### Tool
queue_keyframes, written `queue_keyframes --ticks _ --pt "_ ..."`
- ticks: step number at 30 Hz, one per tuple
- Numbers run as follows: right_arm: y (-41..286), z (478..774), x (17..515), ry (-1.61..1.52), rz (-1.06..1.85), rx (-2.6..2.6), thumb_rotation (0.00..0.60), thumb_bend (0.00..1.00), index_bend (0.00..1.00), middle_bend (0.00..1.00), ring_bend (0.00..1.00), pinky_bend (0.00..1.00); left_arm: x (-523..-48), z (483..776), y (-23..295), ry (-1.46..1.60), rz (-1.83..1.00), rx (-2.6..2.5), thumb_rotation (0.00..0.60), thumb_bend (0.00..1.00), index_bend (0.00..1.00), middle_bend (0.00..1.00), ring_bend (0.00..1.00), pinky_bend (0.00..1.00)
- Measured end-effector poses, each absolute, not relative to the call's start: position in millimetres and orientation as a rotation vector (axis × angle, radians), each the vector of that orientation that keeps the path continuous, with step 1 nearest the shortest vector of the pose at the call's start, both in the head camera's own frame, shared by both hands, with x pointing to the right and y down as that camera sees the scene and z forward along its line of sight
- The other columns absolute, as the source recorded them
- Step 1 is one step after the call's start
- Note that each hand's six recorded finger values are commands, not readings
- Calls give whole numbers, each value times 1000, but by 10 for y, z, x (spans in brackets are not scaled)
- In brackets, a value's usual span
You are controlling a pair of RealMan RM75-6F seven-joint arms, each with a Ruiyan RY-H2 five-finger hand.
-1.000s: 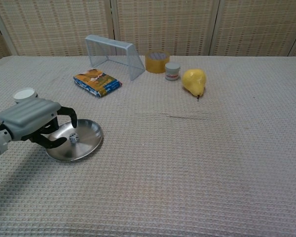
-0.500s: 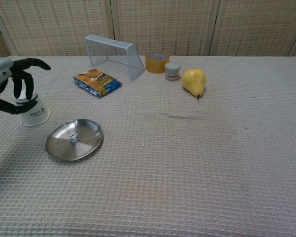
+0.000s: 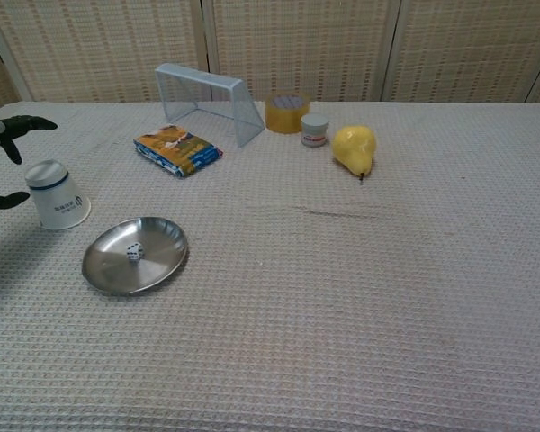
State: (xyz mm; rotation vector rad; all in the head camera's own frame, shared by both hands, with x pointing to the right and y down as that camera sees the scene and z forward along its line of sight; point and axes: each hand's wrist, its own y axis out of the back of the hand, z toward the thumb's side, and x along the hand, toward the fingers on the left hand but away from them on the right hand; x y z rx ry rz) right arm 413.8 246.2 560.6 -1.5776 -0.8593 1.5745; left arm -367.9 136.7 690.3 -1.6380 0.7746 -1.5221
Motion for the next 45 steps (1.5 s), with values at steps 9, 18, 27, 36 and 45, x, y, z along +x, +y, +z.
queue_keyframes --ticks 9,18,27,36,45 --pt "2450 5626 4150 -856 1582 -1578 508 80 0 0 0 0 -3590 7038 1272 761 -1514 -1641 600 339 167 188 654 915" --pt "2442 5668 4168 -848 1602 -1579 509 80 0 0 0 0 -3643 7139 1212 732 -1549 -1606 600 340 256 245 686 925" --pt "2433 5687 4177 -845 1612 -1576 509 80 0 0 0 0 -3657 7185 1190 714 -1546 -1574 600 359 403 399 698 933" --pt "2433 5701 4167 -838 1609 -1583 512 81 0 0 0 0 -3552 7059 1188 770 -1469 -1592 600 388 484 556 712 944" --pt "2464 5671 4131 -834 1589 -1596 511 80 0 0 0 0 -3184 6724 1413 883 -1304 -1857 600 390 499 586 732 953"
